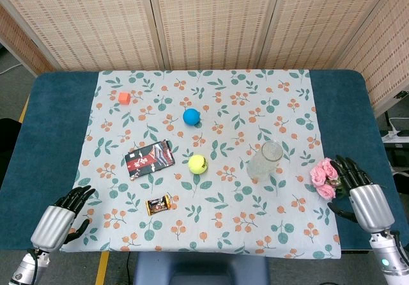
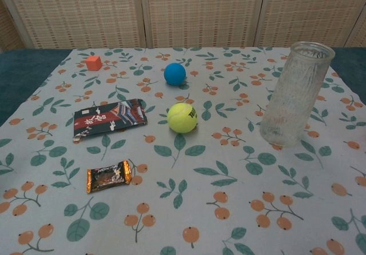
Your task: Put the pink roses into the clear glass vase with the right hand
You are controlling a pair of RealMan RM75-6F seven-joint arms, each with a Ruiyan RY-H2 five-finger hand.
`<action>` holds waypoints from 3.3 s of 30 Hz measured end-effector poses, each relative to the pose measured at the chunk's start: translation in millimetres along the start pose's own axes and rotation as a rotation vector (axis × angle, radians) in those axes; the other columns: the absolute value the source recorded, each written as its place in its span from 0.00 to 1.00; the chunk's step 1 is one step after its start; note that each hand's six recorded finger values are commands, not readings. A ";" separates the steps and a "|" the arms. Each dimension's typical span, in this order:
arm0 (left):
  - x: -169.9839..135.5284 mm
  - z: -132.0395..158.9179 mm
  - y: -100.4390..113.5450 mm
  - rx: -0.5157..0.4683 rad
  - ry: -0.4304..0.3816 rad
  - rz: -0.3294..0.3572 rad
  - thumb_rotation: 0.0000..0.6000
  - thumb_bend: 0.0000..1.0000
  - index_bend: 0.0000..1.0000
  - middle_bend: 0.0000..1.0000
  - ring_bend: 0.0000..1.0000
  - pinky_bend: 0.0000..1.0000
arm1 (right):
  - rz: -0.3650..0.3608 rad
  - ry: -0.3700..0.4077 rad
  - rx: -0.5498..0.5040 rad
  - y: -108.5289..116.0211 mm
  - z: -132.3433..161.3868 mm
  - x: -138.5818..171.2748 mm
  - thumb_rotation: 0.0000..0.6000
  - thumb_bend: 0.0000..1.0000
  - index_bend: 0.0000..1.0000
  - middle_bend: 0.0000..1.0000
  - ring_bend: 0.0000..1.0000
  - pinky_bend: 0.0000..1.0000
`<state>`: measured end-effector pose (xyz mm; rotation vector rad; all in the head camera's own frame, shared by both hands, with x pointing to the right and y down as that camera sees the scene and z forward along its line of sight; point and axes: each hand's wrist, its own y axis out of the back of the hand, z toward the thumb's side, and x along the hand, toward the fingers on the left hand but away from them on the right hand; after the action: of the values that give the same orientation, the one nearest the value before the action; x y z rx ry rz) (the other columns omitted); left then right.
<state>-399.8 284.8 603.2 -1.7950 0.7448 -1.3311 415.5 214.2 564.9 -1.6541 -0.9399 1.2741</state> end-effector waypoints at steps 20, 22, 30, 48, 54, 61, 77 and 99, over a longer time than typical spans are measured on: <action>-0.5 1.9 0.7 0.006 -0.007 0.004 1.00 0.38 0.10 0.12 0.13 0.36 | 0.032 -0.231 0.287 2.6 -32.8 -6.1 1.00 0.06 0.02 0.70 0.81 0.95; -0.4 1.7 -0.1 0.005 -0.005 0.001 1.00 0.38 0.10 0.12 0.14 0.36 | 0.079 -0.260 0.285 -3.3 -39.4 -13.0 1.00 0.06 0.00 0.71 0.82 0.95; 0.5 -0.1 -1.1 0.004 0.002 -0.003 1.00 0.39 0.10 0.12 0.14 0.36 | 0.319 -0.345 0.209 -35.8 -65.7 -44.8 1.00 0.06 0.00 0.72 0.83 0.96; 0.2 1.7 -3.6 0.010 -0.006 -0.013 1.00 0.38 0.10 0.12 0.14 0.36 | 0.540 -0.396 0.095 -87.8 -90.1 -83.4 1.00 0.06 0.09 0.78 0.88 1.00; -0.3 1.6 -3.4 0.009 -0.006 -0.014 1.00 0.38 0.10 0.12 0.14 0.36 | 0.563 -0.413 0.095 -100.8 -97.0 -87.0 1.00 0.06 0.25 0.81 0.91 1.00; -0.5 1.8 -3.7 0.009 -0.008 -0.016 1.00 0.38 0.10 0.12 0.14 0.36 | 0.573 -0.431 0.069 -117.4 -100.7 -90.6 1.00 0.07 0.55 0.84 0.94 1.00; -0.7 0.4 -1.1 0.003 0.002 -0.006 1.00 0.38 0.10 0.12 0.14 0.36 | 0.264 -0.251 -0.063 -57.7 -50.9 -90.3 1.00 0.63 0.90 0.89 0.95 1.00; -0.8 -2.9 1.8 -0.007 0.018 0.002 1.00 0.38 0.10 0.12 0.14 0.36 | 0.018 0.209 -0.715 108.8 113.6 -76.9 1.00 0.71 0.91 0.90 0.97 1.00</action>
<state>-402.8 283.9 601.7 -1.7896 0.7618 -1.3460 296.6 121.7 475.7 -2.2843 -1.3418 0.7817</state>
